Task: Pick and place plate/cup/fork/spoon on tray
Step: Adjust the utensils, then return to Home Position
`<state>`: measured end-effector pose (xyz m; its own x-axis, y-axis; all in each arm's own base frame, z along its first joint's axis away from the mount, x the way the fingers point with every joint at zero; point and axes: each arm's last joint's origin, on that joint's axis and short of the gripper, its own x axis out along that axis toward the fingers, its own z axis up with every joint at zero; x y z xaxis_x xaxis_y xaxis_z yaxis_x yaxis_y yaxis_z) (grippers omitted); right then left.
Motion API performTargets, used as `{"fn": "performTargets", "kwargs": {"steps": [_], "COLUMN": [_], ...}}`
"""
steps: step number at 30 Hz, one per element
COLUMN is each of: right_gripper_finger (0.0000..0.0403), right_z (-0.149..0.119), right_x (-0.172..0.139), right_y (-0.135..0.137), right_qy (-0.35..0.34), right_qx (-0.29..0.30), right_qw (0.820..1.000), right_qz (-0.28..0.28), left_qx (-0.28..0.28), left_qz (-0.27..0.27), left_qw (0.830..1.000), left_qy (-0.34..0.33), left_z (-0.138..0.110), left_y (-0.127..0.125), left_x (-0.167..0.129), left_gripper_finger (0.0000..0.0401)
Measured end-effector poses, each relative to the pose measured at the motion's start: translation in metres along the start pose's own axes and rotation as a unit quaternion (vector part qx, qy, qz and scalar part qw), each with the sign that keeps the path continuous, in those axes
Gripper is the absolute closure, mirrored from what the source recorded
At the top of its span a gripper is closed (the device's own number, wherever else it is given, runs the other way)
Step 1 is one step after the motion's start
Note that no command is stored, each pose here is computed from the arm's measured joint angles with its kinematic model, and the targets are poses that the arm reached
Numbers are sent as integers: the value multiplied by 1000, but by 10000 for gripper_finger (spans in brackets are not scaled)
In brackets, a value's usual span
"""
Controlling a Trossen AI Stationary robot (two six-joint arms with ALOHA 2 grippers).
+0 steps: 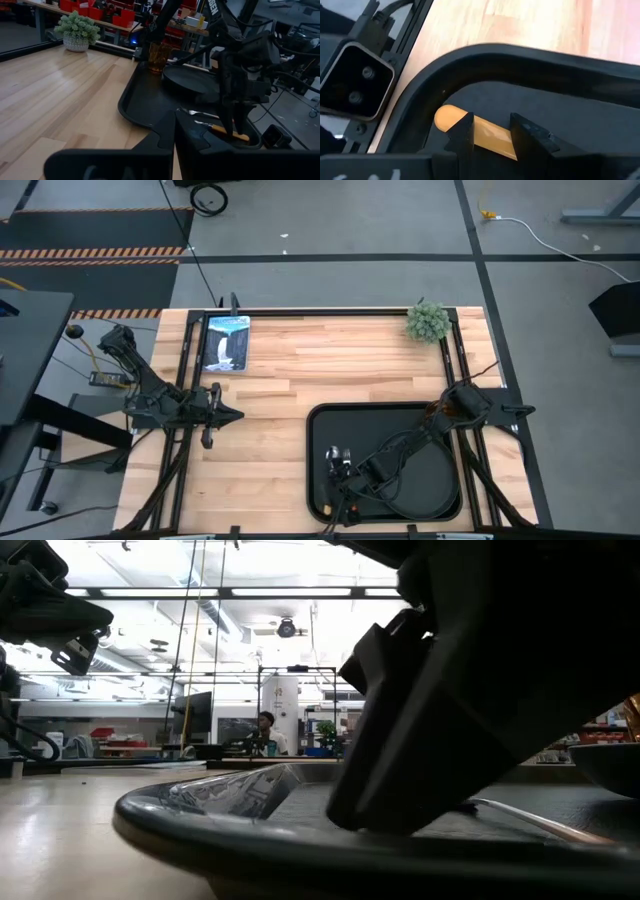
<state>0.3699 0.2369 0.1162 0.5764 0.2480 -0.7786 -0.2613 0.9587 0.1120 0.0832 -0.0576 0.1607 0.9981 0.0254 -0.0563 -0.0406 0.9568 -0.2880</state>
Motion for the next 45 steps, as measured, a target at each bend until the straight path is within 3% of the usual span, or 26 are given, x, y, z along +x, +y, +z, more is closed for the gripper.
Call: {"fn": "performTargets", "kwargs": {"steps": [13, 30, 33, 40, 45], "right_gripper_finger": [268, 268, 268, 268, 268], "right_z": [4, 8, 12, 16, 8], "right_x": [-14, -34, -48, -89, -112], "right_y": [-5, -4, -6, -17, -23], "right_qy": [17, 29, 29, 40, 29], "right_qx": [-68, -63, -56, -34, -22], "right_qw": [998, 997, 997, 986, 981], "right_qz": [-4, -13, -40, -158, -188], "left_qx": [-17, -21, -21, -21, -21], "left_qz": [2, 20, 20, 20, 20], "left_qw": [1000, 1000, 1000, 1000, 1000], "left_qy": [-1, -7, -7, -7, -7], "left_z": [0, 0, 0, 0, 0], "left_y": [0, 1, 1, 1, 1], "left_x": [0, 0, 0, 0, 0], "left_gripper_finger": [390, 390, 390, 390, 390]}}
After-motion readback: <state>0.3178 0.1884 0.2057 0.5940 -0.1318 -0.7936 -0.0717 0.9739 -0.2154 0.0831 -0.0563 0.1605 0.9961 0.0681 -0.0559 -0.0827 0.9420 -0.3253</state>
